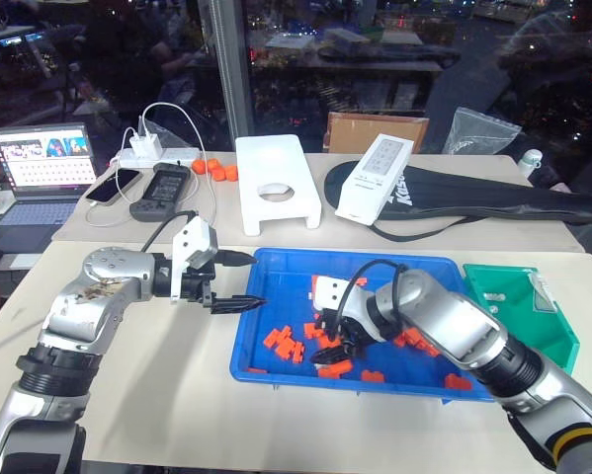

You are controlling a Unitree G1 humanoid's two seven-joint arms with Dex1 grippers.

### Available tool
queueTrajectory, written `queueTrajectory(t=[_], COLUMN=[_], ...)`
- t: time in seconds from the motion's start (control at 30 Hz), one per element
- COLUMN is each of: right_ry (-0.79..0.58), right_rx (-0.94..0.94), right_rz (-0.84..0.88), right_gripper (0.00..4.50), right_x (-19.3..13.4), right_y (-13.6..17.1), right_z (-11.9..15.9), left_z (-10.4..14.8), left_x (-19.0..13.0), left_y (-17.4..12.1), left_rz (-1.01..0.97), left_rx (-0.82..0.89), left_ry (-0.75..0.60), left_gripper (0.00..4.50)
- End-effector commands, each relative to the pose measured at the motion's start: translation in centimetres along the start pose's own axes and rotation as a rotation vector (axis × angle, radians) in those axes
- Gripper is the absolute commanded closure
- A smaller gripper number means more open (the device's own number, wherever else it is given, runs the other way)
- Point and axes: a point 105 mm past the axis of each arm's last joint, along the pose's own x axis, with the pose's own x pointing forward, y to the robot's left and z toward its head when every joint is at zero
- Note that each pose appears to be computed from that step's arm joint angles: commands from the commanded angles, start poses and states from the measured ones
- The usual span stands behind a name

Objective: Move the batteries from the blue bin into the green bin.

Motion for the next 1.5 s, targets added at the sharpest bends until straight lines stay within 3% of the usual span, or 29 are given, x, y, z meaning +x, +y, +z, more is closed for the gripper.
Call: queueTrajectory(t=[0.03, 0.43, 0.53, 0.67, 0.83, 1.03, 1.1, 1.3, 1.5], right_ry=[0.041, 0.117, 0.136, 0.139, 0.178, 0.206, 0.172, 0.026, -0.009], right_rx=[-0.024, 0.044, 0.058, 0.062, 0.086, 0.106, 0.123, 0.043, -0.01], right_rz=[-0.028, -0.09, -0.11, -0.184, -0.369, -0.486, -0.5, -0.46, -0.243], right_gripper=[1.0, 1.0, 1.7, 3.06, 3.07, 3.07, 2.06, 0.11, 0.04], right_x=[-0.8, -2.5, -2.8, -3.7, -6.2, -7.6, -7.9, -8.7, -5.6], right_y=[0.2, 0.2, 0.0, -1.5, -5.4, -8.0, -8.3, -7.3, -2.6], right_z=[-0.6, -2.1, -2.7, -3.0, -4.7, -6.3, -5.9, -1.9, -0.1], left_z=[0.9, 1.0, 1.0, 1.1, 1.0, 1.0, 1.0, 0.9, 0.9], left_x=[-0.1, 0.4, 0.5, 0.5, 0.7, 0.7, 0.7, 0.6, 0.7], left_y=[0.0, -0.1, -0.1, -0.1, -0.3, -0.3, -0.3, -0.2, -0.1], left_rz=[-0.007, -0.02, -0.021, -0.022, -0.028, -0.028, -0.026, -0.022, -0.023], left_rx=[0.043, 0.049, 0.053, 0.052, 0.048, 0.049, 0.049, 0.047, 0.047], left_ry=[0.002, -0.008, -0.006, -0.007, -0.006, -0.006, -0.006, -0.001, -0.001], left_gripper=[0.0, 0.0, 0.0, 0.0, 0.0, 0.0, 0.0, 0.0, 0.0])
